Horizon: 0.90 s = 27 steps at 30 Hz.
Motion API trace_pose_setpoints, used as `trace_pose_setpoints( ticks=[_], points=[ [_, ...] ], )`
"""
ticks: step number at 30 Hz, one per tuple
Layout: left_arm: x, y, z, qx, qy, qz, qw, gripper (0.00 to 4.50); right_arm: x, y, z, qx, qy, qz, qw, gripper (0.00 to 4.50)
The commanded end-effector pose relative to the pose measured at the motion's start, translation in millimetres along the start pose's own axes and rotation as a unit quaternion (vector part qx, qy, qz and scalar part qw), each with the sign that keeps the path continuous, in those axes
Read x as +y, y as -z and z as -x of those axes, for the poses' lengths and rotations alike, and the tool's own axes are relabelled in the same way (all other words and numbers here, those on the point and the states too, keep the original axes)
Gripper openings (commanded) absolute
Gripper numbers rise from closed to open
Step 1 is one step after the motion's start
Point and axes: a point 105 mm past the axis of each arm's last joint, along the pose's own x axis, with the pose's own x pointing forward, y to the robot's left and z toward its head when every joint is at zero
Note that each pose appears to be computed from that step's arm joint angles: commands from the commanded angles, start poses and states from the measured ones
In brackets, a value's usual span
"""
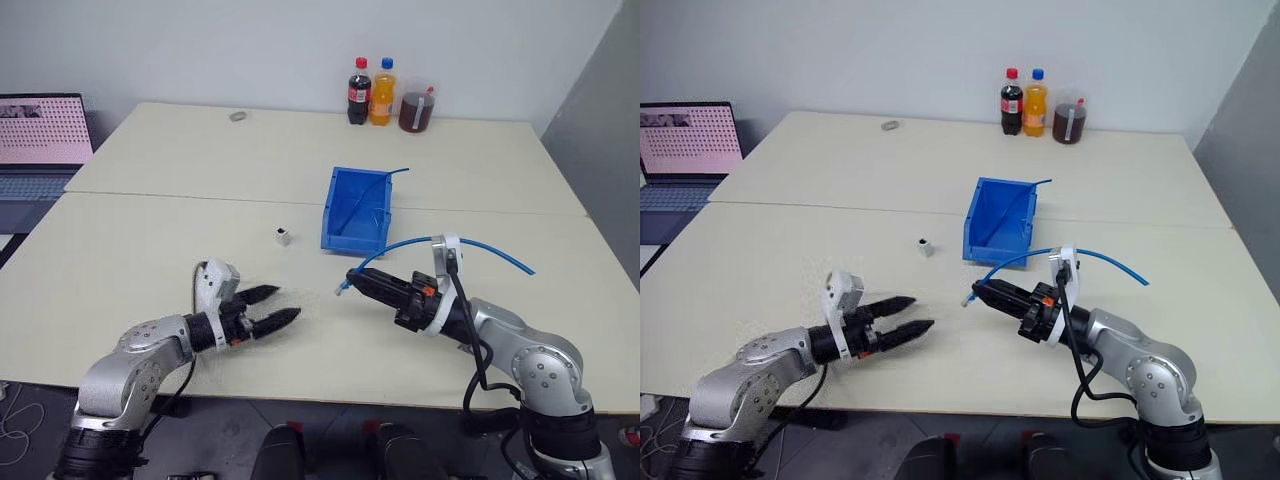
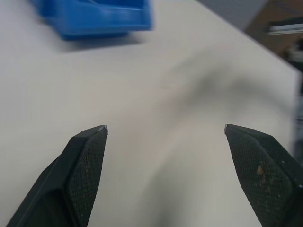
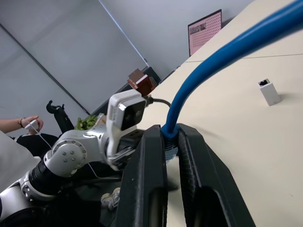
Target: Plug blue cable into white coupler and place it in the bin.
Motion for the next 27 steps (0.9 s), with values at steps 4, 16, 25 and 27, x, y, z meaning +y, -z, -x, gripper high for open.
trace_pose_setpoints(
  ticks=[4, 16, 25, 27],
  points=[
    [53.3, -22.4, -8.7, -0.002, -0.121, -0.101, 0.987, 4.13, -0.8, -7.8, -0.7, -0.011, 0.000, 0.023, 1.000, 0.07],
    [79.6, -29.9, -52.1, 0.052, -0.083, -0.123, 0.988, 4.13, -1.3, -7.4, -2.6, -0.011, 0.006, 0.032, 0.999, 0.06],
    [91.0, -43.9, -82.6, 0.049, -0.079, -0.124, 0.988, 4.13, 0.2, -6.5, -2.8, -0.013, 0.011, 0.037, 0.999, 0.06],
    [88.3, -45.1, -89.3, 0.051, -0.068, -0.127, 0.988, 4.13, 0.9, -6.0, -3.3, -0.011, 0.010, 0.037, 0.999, 0.06]
  ],
)
